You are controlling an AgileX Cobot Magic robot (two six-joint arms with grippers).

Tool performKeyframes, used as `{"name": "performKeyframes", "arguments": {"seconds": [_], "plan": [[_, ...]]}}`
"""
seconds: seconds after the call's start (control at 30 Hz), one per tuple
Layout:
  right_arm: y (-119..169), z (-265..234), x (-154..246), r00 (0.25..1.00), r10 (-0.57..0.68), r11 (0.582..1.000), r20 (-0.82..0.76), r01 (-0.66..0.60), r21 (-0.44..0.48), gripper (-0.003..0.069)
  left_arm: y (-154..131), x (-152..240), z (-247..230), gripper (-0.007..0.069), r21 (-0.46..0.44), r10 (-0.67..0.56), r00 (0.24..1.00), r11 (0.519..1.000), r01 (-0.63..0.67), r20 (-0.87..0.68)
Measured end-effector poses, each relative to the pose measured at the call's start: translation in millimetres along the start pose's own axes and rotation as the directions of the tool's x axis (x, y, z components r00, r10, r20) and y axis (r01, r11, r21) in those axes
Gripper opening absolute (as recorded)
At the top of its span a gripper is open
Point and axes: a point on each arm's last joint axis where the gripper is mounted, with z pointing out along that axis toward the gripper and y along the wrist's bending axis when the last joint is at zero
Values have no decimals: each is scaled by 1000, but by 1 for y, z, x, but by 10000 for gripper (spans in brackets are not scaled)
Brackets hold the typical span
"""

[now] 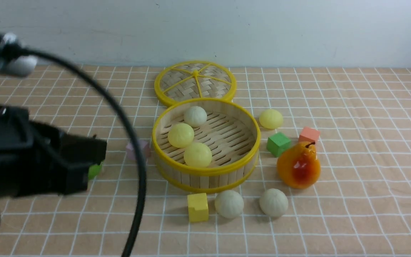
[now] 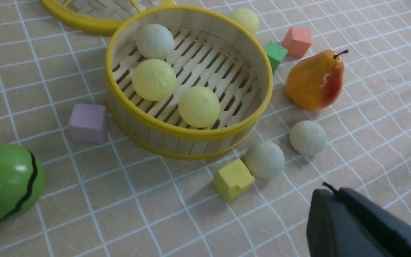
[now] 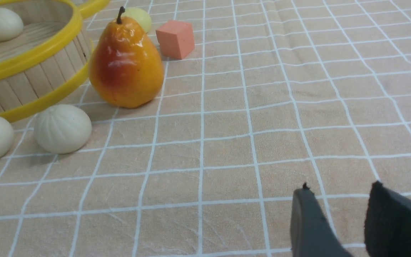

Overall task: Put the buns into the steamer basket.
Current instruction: Use the right arm to grab a steamed stuffed bun

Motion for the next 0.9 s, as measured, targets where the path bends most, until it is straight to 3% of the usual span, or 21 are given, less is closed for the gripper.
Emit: {"name": "performKeyframes", "arguments": {"seconds": [0.03, 0.13, 0.27, 0.33, 0.4, 0.43, 0.47, 0.53, 0.63, 0.73, 0.77, 0.8, 0.87, 0.9], "plan": [[0, 0, 0, 1000, 0, 1000, 0, 0, 0, 239, 2, 27, -10, -13, 8, -5, 999, 1000, 5, 53], [1, 0, -1, 1000, 26, 1000, 8, -26, -8, 239, 3, 54, -25, -13, 17, -24, 988, 1000, 22, 150], [5, 0, -7, 961, 266, 962, 78, -260, -81, 239, 7, 91, -41, -13, 27, -43, 965, 999, 38, 258], [6, 0, -12, 923, 368, 927, 113, -356, -118, 239, 8, 100, -45, -13, 31, -41, 958, 999, 34, 284], [6, -2, -22, 834, 518, 853, 189, -487, -186, 239, 10, 114, -48, -13, 32, -41, 948, 999, 32, 315], [6, -2, -22, 822, 536, 842, 191, -504, -194, 239, 10, 115, -49, -13, 33, -40, 946, 999, 31, 320], [5, -4, -26, 771, 602, 796, 206, -562, -224, 239, 10, 119, -50, -13, 33, -40, 943, 999, 31, 331], [8, -7, -32, 731, 662, 744, 165, -617, -254, 225, 11, 121, -50, -13, 33, -40, 942, 999, 31, 332], [20, -15, -54, 783, 621, 761, 29, -594, -259, 172, 11, 122, -49, -13, 32, -41, 943, 999, 32, 329], [33, -18, -80, 888, 440, 854, -130, -459, -246, 104, 11, 122, -49, -13, 32, -41, 943, 999, 32, 329], [41, -15, -99, 920, 306, 896, -245, -365, -252, 59, 11, 122, -49, -13, 33, -42, 943, 999, 33, 329], [42, -14, -101, 927, 276, 905, -255, -340, -257, 54, 11, 122, -49, -13, 33, -42, 943, 999, 33, 329], [51, 5, -129, 908, 88, 935, -410, -217, -281, 1, 11, 122, -49, -13, 33, -41, 943, 999, 32, 330], [52, 7, -131, 903, 84, 934, -422, -219, -281, -1, 11, 122, -49, -13, 33, -41, 943, 999, 32, 330]]}}
